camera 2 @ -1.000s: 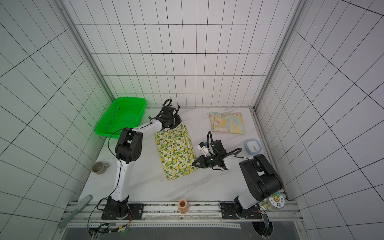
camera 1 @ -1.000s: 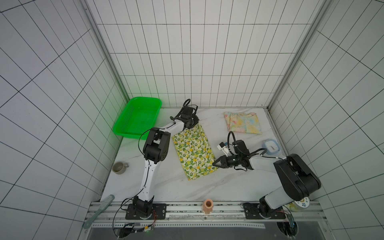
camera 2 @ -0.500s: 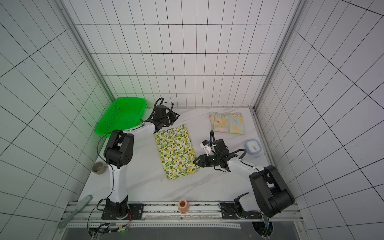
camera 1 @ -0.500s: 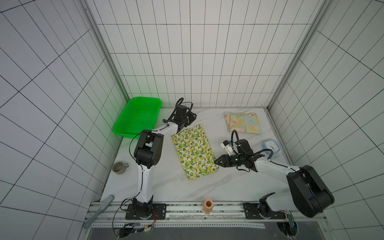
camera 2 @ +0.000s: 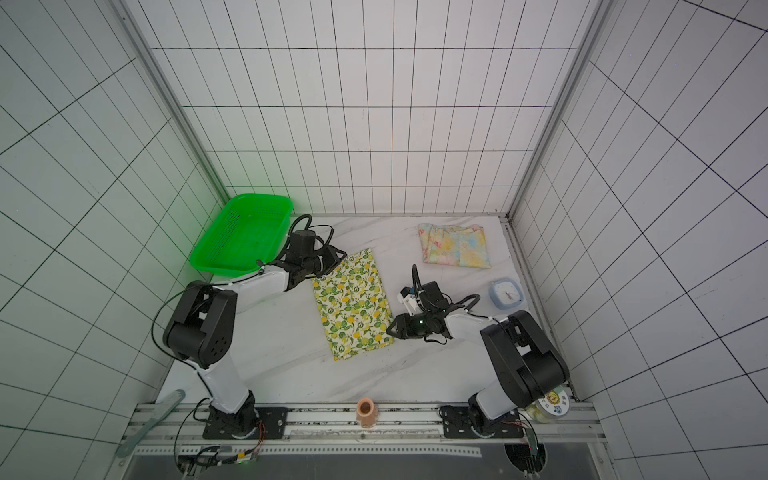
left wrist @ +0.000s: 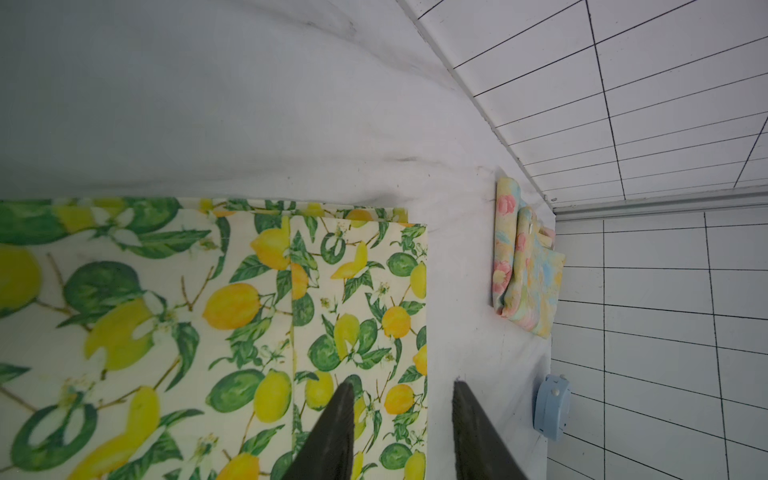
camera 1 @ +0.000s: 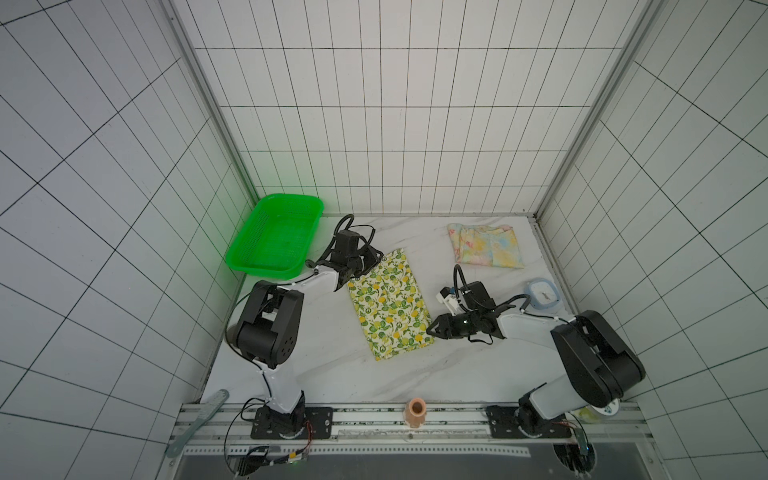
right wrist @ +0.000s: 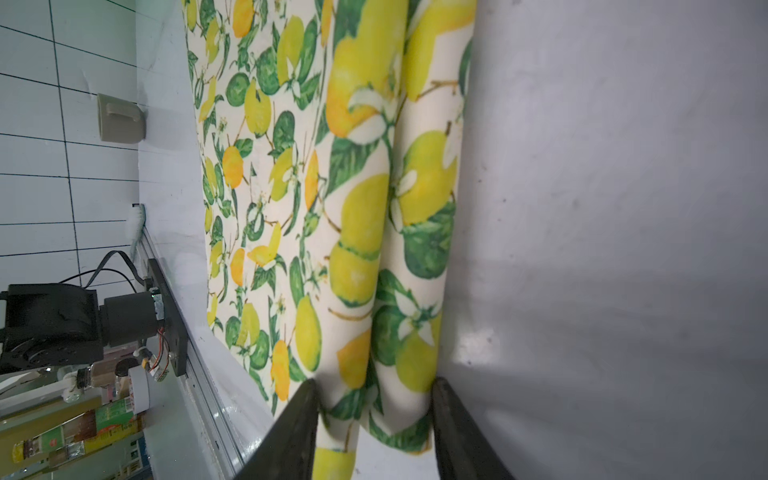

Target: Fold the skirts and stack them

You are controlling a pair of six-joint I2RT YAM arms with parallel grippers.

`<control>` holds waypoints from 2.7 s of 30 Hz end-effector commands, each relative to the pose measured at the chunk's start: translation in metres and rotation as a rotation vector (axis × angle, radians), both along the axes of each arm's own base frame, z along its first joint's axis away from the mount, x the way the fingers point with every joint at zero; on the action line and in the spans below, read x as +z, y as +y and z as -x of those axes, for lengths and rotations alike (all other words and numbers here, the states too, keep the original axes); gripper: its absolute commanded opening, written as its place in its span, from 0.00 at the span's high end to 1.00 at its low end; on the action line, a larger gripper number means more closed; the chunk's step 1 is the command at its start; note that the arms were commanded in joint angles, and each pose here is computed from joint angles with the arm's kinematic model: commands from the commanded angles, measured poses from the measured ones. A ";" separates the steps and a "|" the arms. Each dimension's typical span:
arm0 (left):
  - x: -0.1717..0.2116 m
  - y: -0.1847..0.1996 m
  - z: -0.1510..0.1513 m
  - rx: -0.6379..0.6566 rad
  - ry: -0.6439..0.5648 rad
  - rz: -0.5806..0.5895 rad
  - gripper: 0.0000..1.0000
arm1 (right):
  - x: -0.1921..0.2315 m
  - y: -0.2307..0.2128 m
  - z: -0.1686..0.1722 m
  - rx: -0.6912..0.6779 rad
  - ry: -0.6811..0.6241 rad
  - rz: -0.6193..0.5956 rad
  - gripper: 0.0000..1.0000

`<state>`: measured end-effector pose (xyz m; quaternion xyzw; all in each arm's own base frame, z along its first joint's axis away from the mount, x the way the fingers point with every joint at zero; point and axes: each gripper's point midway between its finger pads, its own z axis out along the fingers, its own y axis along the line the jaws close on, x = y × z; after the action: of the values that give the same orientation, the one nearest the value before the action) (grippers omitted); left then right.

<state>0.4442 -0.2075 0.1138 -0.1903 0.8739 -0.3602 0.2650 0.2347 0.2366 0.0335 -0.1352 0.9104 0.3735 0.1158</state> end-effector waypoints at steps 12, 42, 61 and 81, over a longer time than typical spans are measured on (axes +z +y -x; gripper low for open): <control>-0.023 0.011 0.034 -0.070 0.036 -0.032 0.63 | 0.046 0.017 -0.030 -0.027 -0.126 0.094 0.54; -0.048 0.023 0.059 -0.074 0.100 -0.057 0.65 | 0.049 0.031 -0.041 0.008 -0.177 0.195 1.00; -0.076 0.008 0.073 -0.128 0.135 -0.136 0.67 | 0.021 0.002 -0.062 -0.014 -0.168 0.329 1.00; -0.114 -0.018 0.159 -0.232 0.281 -0.163 0.72 | 0.018 -0.039 -0.154 -0.133 -0.274 0.502 0.82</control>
<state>0.3227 -0.2252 0.0224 -0.1047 0.9306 -0.3071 0.1696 0.3605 0.1997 0.0284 -0.1435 0.9631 0.1212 0.1930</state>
